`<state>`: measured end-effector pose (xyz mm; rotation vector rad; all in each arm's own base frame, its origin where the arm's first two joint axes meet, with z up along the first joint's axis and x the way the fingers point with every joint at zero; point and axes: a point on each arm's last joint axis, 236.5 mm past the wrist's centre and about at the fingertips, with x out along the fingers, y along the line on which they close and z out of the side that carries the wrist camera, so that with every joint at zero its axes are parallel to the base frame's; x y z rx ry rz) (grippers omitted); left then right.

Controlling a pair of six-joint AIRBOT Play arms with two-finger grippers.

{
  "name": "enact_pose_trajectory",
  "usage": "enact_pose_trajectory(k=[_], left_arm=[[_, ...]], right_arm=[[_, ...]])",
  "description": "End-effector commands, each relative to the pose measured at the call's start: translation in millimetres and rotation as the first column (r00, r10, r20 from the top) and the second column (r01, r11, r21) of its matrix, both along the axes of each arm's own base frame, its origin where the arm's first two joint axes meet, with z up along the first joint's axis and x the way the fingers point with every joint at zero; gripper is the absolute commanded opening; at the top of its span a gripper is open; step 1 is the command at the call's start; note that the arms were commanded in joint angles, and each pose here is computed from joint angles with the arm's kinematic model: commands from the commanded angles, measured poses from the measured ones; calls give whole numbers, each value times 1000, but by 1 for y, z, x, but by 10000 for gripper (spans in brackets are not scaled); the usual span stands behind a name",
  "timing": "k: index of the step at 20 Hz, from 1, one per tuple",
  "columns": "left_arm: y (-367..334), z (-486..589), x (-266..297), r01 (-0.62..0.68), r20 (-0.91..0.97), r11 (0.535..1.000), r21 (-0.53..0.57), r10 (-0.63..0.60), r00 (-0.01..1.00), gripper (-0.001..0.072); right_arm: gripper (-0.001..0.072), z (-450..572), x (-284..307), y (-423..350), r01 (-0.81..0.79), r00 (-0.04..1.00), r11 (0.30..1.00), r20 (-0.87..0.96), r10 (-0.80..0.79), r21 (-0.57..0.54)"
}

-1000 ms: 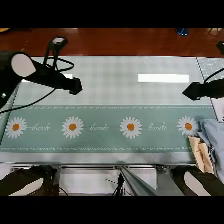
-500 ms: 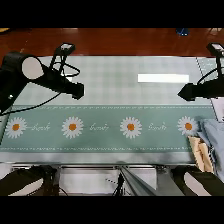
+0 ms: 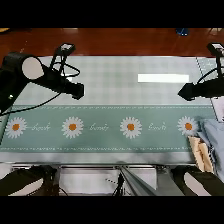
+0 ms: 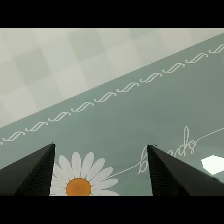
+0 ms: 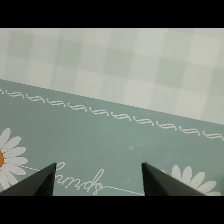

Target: Fold the shirts.

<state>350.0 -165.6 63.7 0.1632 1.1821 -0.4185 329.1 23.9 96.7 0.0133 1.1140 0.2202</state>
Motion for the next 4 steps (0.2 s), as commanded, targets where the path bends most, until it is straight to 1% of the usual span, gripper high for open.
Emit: enact_pose_trajectory(k=[1, 4], left_arm=[[0, 0, 0, 0, 0, 1000, 0, 0, 1000, 717], [0, 0, 0, 0, 0, 1000, 0, 0, 1000, 717]], right_arm=[[601, 0, 0, 0, 0, 1000, 1000, 1, 0, 0], [601, 0, 0, 0, 0, 1000, 1000, 1, 0, 0]])
